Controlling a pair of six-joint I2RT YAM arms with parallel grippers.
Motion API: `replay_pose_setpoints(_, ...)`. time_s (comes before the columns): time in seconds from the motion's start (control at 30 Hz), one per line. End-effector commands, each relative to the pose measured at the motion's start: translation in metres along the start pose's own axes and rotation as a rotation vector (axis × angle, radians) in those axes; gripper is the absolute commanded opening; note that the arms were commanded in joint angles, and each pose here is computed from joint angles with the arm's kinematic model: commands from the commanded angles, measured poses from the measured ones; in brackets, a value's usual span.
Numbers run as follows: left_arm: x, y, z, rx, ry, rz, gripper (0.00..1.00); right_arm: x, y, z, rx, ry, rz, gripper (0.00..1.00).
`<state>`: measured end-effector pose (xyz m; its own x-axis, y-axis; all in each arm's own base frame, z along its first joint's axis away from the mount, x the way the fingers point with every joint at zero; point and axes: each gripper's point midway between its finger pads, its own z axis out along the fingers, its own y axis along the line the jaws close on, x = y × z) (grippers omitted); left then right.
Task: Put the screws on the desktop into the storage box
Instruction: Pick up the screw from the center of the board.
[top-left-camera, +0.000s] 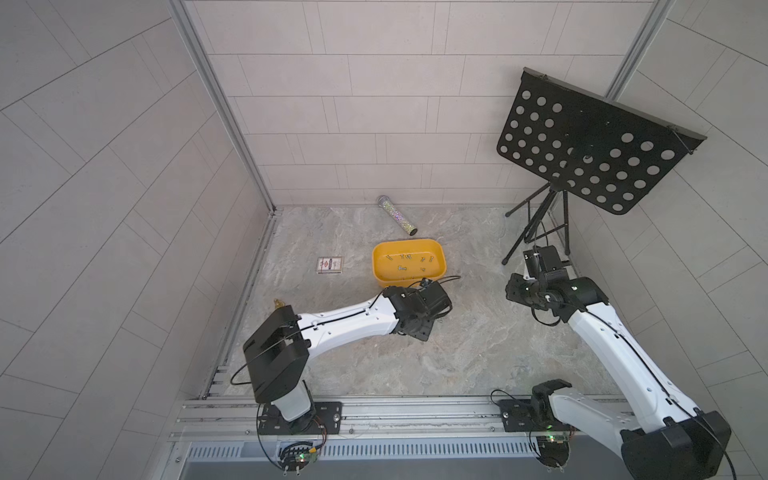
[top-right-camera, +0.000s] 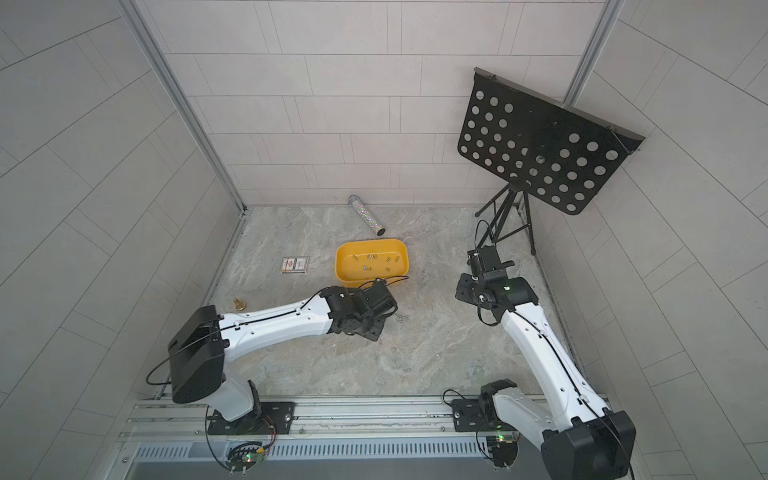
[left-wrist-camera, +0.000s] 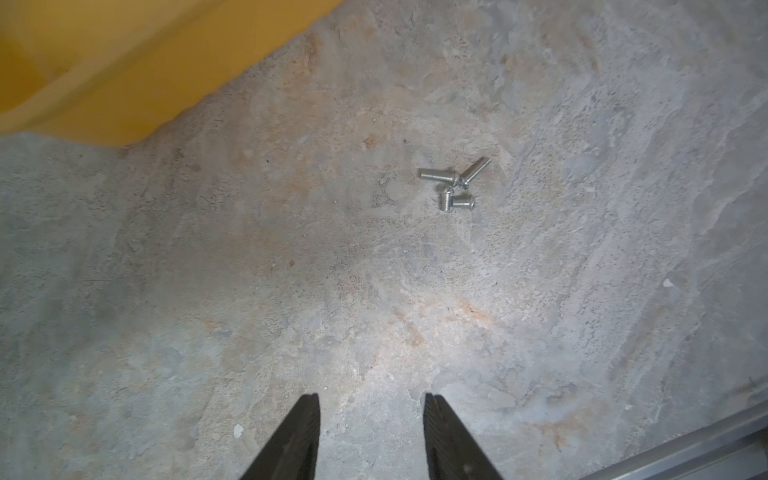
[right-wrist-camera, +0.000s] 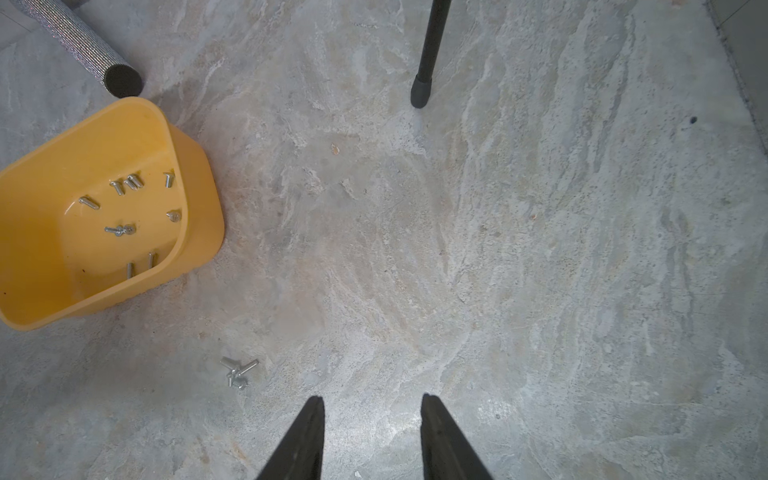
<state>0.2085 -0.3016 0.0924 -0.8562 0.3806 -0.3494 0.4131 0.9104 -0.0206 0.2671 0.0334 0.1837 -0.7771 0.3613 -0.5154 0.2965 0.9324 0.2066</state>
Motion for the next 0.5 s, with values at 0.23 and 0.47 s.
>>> replay_pose_setpoints(0.23,-0.021,-0.037,0.016,0.058,-0.004,0.021,0.49,-0.003,-0.007,-0.004,0.005,-0.032,0.021,0.43)
replay_pose_setpoints(0.47,-0.029,-0.05,0.033,0.061,0.018,0.045,0.49,-0.003,-0.006,-0.003,-0.002,-0.029,0.026,0.43)
